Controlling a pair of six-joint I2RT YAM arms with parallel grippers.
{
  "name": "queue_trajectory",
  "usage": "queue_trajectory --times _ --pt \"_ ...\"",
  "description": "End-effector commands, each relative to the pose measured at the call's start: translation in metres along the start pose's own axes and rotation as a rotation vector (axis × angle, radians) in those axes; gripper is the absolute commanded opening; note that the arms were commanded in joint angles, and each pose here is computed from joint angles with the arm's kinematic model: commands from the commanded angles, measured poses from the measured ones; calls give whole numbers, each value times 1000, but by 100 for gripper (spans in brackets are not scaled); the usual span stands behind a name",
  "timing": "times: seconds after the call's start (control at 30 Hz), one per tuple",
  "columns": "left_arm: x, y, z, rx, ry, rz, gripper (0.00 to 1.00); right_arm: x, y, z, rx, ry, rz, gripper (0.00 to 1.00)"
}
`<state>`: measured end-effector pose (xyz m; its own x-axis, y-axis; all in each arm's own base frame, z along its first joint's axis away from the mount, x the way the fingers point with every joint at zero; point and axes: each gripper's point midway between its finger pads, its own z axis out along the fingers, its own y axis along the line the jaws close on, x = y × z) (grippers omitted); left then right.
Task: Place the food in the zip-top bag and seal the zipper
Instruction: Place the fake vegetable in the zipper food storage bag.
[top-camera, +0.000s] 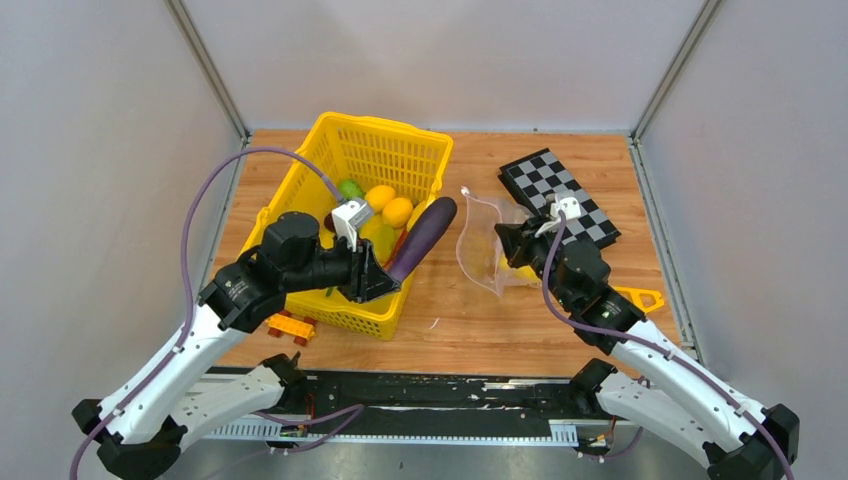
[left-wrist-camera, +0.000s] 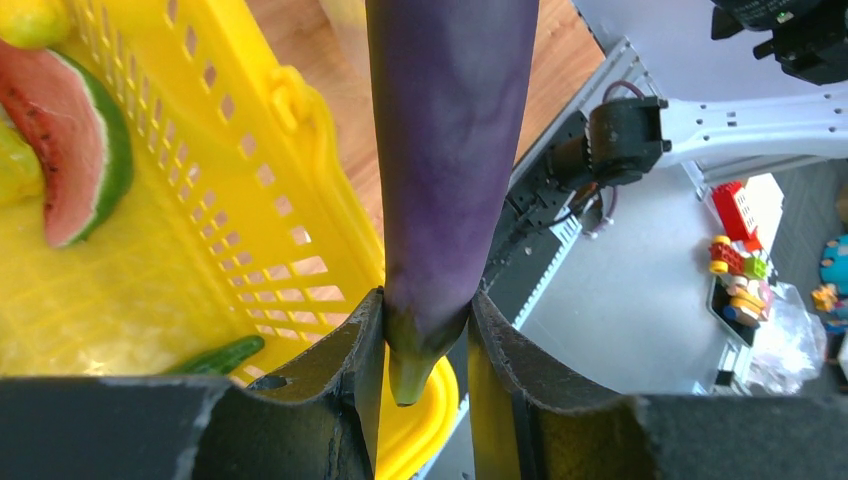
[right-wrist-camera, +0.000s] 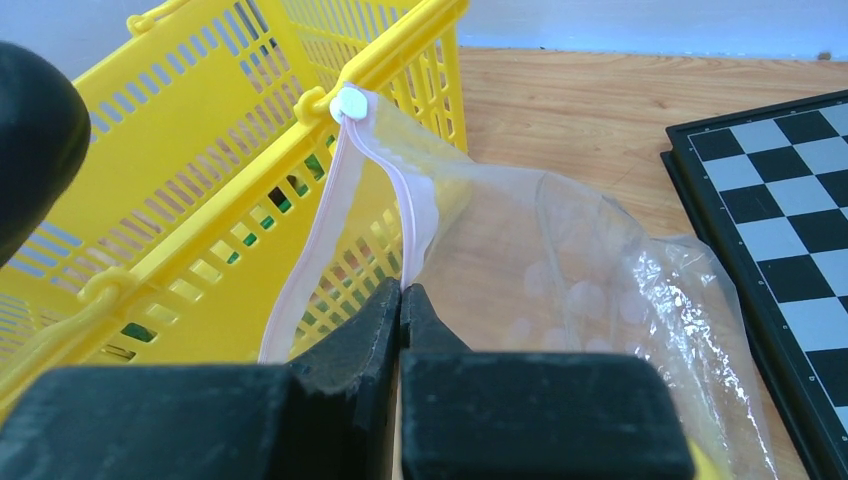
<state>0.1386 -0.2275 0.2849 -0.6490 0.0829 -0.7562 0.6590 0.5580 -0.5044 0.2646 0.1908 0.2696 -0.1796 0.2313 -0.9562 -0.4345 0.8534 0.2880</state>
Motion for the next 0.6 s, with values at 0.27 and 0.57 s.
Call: queue_trajectory --times 0.27,0.57 --pt "13 -22 22 13 120 -21 5 -15 6 0 -29 -63 33 0" --pt "6 -39 44 20 151 0 2 -15 7 -2 -39 -66 20 0"
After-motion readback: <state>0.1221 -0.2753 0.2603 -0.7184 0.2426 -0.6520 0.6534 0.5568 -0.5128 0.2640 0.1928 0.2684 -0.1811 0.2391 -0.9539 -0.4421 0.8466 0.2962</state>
